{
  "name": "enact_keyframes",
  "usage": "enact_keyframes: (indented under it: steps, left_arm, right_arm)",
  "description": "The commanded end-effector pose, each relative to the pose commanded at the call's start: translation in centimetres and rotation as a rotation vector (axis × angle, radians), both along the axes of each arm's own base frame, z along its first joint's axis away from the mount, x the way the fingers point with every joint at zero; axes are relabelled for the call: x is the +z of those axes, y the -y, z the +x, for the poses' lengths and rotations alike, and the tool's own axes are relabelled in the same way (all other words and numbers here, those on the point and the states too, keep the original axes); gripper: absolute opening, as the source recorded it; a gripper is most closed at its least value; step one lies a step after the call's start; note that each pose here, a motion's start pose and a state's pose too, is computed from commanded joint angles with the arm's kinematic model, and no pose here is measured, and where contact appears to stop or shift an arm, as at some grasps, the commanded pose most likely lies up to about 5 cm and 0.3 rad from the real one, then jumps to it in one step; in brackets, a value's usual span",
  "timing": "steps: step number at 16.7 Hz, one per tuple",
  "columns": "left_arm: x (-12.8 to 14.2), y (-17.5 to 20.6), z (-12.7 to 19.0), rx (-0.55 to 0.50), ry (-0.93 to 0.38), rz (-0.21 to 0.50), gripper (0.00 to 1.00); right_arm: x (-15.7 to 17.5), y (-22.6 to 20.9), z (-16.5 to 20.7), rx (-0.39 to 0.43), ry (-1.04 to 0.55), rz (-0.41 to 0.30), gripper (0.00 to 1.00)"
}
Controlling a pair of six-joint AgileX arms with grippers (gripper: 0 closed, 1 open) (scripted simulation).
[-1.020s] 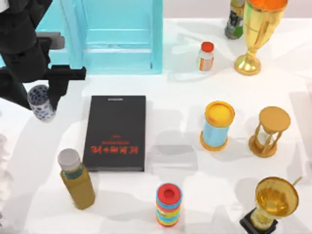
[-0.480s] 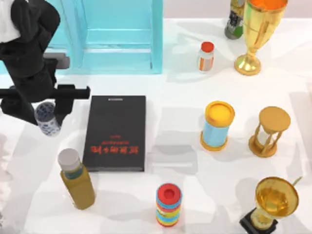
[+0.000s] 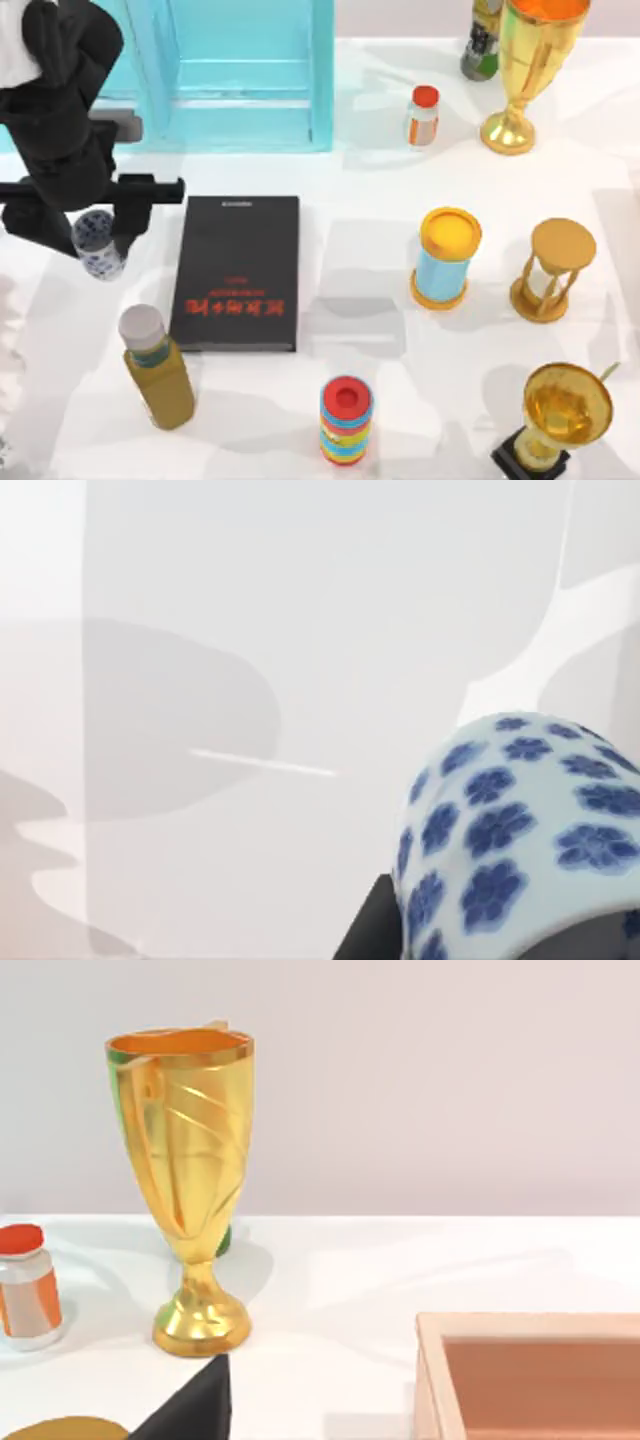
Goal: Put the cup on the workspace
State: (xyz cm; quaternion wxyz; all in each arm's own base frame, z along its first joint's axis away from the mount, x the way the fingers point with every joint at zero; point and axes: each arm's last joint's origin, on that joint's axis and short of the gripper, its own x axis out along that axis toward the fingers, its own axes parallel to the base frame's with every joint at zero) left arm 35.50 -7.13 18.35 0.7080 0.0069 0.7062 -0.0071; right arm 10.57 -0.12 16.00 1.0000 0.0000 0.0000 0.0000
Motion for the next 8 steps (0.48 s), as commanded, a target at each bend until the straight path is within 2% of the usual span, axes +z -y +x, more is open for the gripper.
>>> enact_keyframes:
  steps: [6,8]
  left_arm:
    - [0.0,0.0,0.0,0.0,0.0,0.0,0.98]
    - [0.0,0.0,0.0,0.0,0.0,0.0,1.0]
  right_arm:
    - [0.0,0.0,0.0,0.0,0.0,0.0,1.0]
    - [0.0,0.0,0.0,0.0,0.0,0.0,1.0]
